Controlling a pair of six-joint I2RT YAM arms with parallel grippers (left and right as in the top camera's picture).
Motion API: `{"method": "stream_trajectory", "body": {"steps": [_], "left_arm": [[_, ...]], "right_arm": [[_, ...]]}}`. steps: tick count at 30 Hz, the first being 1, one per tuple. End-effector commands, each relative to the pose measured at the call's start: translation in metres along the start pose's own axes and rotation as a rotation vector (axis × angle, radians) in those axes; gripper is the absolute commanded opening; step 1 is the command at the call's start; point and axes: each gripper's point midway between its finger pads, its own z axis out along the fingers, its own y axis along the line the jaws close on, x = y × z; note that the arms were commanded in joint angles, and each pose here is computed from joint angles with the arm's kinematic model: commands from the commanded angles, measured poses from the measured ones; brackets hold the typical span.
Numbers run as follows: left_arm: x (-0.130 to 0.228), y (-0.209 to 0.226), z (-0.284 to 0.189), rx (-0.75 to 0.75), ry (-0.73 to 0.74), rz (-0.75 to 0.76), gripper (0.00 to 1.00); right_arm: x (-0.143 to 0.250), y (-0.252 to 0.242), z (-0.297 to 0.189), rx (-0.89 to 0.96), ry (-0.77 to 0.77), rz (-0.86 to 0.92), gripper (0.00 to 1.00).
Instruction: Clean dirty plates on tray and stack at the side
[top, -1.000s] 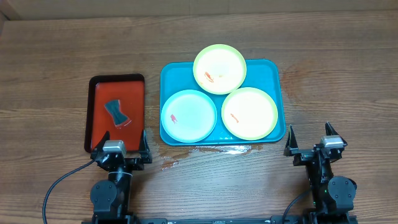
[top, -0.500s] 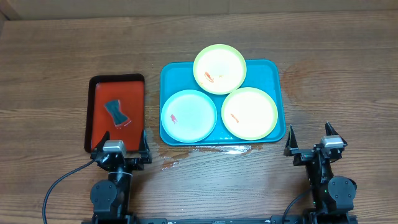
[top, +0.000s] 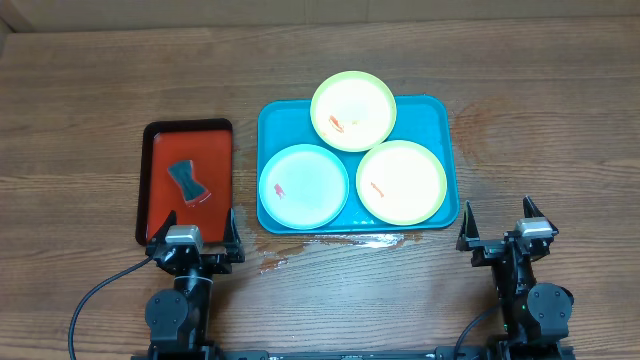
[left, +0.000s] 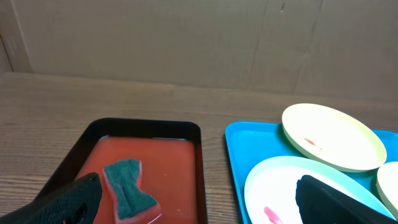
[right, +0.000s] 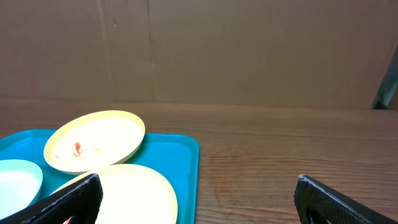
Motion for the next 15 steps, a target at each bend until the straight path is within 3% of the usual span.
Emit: {"method": "stream_trajectory", "body": {"steps": [1, 5, 9, 11, 15], "left_arm": [[0.000, 0.003, 0.000, -0.014, -0.006, -0.014, 1.00], [-0.014, 0.000, -0.001, -0.001, -0.060, -0.030, 1.00], [-0.034, -0.050, -0.010, 0.310, -0.087, -0.309, 1.00], [-0.047, -0.062, -0.016, 0.395, -0.104, -0.426, 1.00], [-0.092, -0.072, -0.034, 0.499, -0.277, -0.427, 1.00]], "right_arm": [[0.001, 0.000, 0.000, -0.002, -0.007, -0.003, 1.00], [0.001, 0.000, 0.000, -0.002, -0.007, -0.003, 1.00], [0.001, 0.000, 0.000, -0.002, -0.007, -0.003, 1.00], [0.001, 0.000, 0.000, -0.002, -0.007, -0.003, 1.00], [0.001, 0.000, 0.000, -0.002, -0.007, -0.003, 1.00]]}}
